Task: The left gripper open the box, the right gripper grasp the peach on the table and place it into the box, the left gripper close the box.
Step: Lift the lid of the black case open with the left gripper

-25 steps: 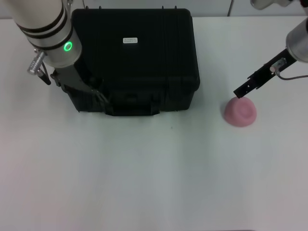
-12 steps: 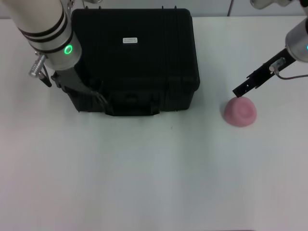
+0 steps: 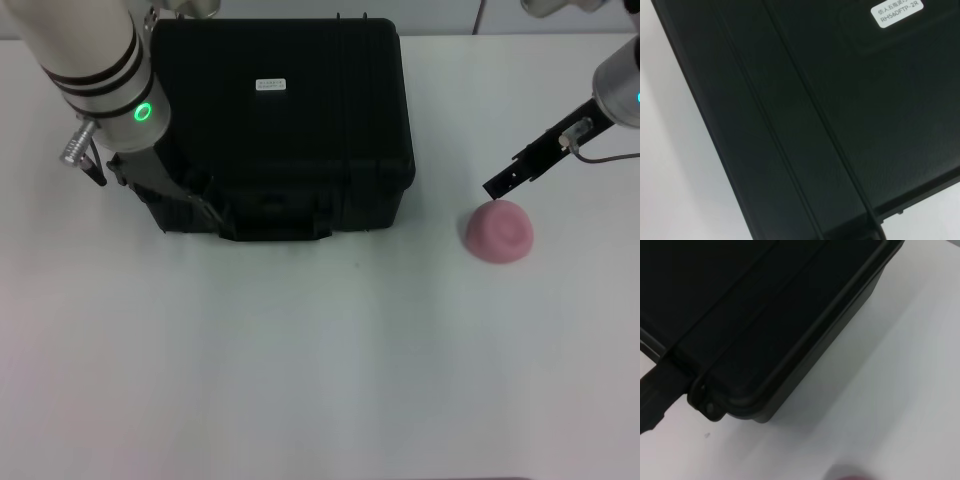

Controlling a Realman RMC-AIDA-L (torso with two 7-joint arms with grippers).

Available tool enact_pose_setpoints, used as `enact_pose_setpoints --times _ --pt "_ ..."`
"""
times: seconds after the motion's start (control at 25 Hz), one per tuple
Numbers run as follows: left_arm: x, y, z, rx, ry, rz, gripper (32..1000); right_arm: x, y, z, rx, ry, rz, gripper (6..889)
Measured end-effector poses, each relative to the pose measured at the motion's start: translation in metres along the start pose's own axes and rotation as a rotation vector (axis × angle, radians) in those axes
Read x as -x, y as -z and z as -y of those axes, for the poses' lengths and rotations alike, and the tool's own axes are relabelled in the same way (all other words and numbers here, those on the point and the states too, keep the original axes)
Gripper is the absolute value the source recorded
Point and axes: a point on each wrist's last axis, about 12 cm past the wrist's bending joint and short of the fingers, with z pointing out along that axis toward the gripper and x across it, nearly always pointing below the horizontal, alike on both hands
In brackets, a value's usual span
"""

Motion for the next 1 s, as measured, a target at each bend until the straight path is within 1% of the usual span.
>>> enact_pose_setpoints --times 0.28,0.52,0.64,0.72,0.88,1.0 --pt "-0.0007 -0.001 -0.003 -0.019 0.008 0.009 880 -0.003 -0.001 0.001 0.003 -0.006 -0.003 777" --pt "-0.0009 0.000 -0.003 -0.020 0.008 0.011 842 -0.004 -0.002 0.001 0.002 -0.008 -0.002 775" --pt "-0.0007 0.000 -0.004 -0.024 0.018 0.013 832 -0.004 -0.002 0.001 0.002 -0.007 -0.001 773" --pt "-0.0002 0.001 -0.007 -0.040 0.039 0.018 826 -0.004 -0.002 0.001 0.002 -0.007 -0.001 773" --pt "-0.0002 0.002 -0.012 -0.097 0.081 0.019 810 -0.003 -0.002 0.000 0.009 -0.008 0.004 771" --pt "-0.0003 0.002 -0.013 -0.107 0.090 0.019 791 -0.002 -0.002 0.000 0.012 -0.008 0.007 769"
